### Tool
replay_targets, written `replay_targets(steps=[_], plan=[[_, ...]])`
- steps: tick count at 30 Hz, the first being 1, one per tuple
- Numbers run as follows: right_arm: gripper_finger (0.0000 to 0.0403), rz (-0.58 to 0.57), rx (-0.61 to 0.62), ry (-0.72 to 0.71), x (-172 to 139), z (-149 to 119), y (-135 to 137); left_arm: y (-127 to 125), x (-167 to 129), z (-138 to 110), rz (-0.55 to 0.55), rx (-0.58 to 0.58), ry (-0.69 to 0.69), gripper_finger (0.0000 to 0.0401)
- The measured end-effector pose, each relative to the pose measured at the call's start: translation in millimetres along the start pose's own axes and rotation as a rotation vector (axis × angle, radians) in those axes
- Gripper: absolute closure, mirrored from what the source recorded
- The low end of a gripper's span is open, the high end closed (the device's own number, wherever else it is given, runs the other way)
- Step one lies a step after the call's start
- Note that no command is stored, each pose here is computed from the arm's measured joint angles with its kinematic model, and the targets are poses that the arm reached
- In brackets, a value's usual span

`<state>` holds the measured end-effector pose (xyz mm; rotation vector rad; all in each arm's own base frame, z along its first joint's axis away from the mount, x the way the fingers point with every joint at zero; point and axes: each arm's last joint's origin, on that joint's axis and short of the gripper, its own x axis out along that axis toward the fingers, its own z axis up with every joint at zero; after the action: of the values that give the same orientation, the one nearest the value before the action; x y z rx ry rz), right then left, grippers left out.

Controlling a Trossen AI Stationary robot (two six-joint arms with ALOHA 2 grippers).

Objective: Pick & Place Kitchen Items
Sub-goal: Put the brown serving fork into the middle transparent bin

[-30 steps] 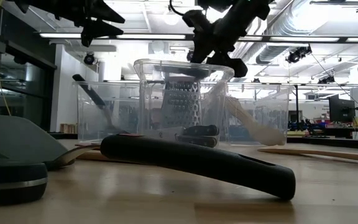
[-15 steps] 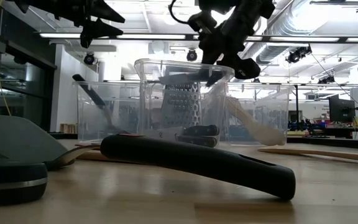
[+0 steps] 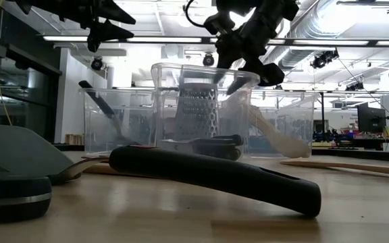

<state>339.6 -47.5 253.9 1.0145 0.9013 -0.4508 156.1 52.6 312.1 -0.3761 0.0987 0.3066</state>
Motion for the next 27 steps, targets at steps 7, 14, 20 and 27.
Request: replay_targets(steps=[7, 14, 20, 27], plan=[[0.0261, 0.029, -0.022, -0.005, -0.1, 1.4, 2.1, -0.2, 0.1, -0.1, -0.007, -0.001, 0.003, 0.0224], [0.0272, 0.076, -0.040, -0.023, -2.1, 6.7, 3.8, -0.6, 0.1, -0.3, -0.018, -0.014, 0.007, 0.0224], [0.0275, 0.124, -0.103, -0.086, -17.9, 10.2, 7.8, -1.4, 0.0, -0.5, -0.046, -0.020, 0.018, 0.0224], [0.0275, 0.180, -0.285, -0.163, -48.2, 8.5, 12.7, -1.2, -0.1, -3.7, -0.062, -0.023, 0.057, 0.0224]])
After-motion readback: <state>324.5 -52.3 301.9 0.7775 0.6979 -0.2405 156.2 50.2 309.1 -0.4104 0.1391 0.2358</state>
